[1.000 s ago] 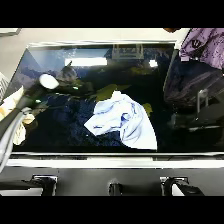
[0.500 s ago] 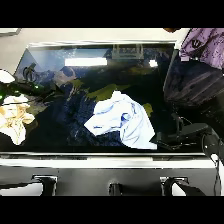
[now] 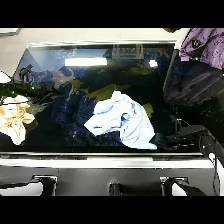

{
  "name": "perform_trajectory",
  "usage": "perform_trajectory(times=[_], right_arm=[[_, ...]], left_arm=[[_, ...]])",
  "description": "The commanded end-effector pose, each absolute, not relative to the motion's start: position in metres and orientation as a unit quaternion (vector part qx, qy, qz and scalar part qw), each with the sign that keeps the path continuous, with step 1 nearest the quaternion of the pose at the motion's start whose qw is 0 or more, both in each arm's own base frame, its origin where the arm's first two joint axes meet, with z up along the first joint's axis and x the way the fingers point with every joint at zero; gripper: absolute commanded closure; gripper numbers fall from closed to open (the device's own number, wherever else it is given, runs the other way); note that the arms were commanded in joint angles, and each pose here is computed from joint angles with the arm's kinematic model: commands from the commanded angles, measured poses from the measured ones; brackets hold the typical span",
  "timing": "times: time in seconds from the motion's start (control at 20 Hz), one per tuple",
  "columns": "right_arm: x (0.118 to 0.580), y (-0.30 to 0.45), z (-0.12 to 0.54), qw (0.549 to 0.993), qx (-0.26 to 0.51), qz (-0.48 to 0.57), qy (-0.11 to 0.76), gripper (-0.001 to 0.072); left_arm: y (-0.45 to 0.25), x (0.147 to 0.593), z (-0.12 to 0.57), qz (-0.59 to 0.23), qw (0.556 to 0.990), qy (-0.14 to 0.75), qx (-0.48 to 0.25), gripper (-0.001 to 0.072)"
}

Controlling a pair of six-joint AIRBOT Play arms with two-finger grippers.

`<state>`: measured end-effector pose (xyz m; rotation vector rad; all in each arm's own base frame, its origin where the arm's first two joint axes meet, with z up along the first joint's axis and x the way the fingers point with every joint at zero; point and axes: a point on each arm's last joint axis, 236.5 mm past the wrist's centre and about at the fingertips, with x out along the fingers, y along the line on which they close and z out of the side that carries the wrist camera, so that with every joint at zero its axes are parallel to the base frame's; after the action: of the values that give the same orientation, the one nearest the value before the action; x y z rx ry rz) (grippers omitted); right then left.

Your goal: Fold the clothes and pants, and hang the long-sleeved shirts on hangers.

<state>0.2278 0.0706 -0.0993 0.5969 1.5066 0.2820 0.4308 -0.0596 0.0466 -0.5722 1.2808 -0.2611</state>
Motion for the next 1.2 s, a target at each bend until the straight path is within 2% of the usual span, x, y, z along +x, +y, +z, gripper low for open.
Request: perform_trajectory(times=[0.0,0.05,0.1,0.15,0.35,0.5,1.0,1.05,1.15], right_arm=[[0.225,0.079,-0.110,0.662,0.295,0.125,0.678,0.0416],[0.225,0.079,-0.111,0.663,0.292,0.127,0.678,0.0483],[0.228,0.078,-0.110,0.669,0.286,0.131,0.673,0.0615],[0.231,0.077,-0.108,0.674,0.284,0.131,0.669,0.0677],[0.244,0.073,-0.092,0.700,0.279,0.127,0.645,0.0678],[0.250,0.071,-0.081,0.714,0.288,0.113,0.629,0.0677],[0.258,0.070,-0.067,0.719,0.295,0.110,0.620,0.0678],[0.262,0.069,-0.063,0.724,0.293,0.111,0.615,0.0678],[0.269,0.067,-0.056,0.730,0.290,0.112,0.608,0.0678]], left_arm=[[-0.057,0.431,0.044,-0.123,0.760,0.586,-0.253,0.0172],[-0.055,0.428,0.037,-0.121,0.758,0.588,-0.254,0.0171],[-0.052,0.424,0.028,-0.115,0.754,0.593,-0.259,0.0172],[-0.053,0.417,0.014,-0.109,0.747,0.598,-0.268,0.0172],[-0.087,0.384,-0.035,-0.154,0.710,0.605,-0.327,0.0172],[-0.115,0.375,-0.055,-0.184,0.693,0.591,-0.369,0.0172],[-0.188,0.336,-0.097,-0.236,0.633,0.658,-0.334,0.0173],[-0.191,0.333,-0.101,-0.238,0.629,0.662,-0.331,0.0201],[-0.196,0.333,-0.106,-0.236,0.630,0.664,-0.327,0.0479]])
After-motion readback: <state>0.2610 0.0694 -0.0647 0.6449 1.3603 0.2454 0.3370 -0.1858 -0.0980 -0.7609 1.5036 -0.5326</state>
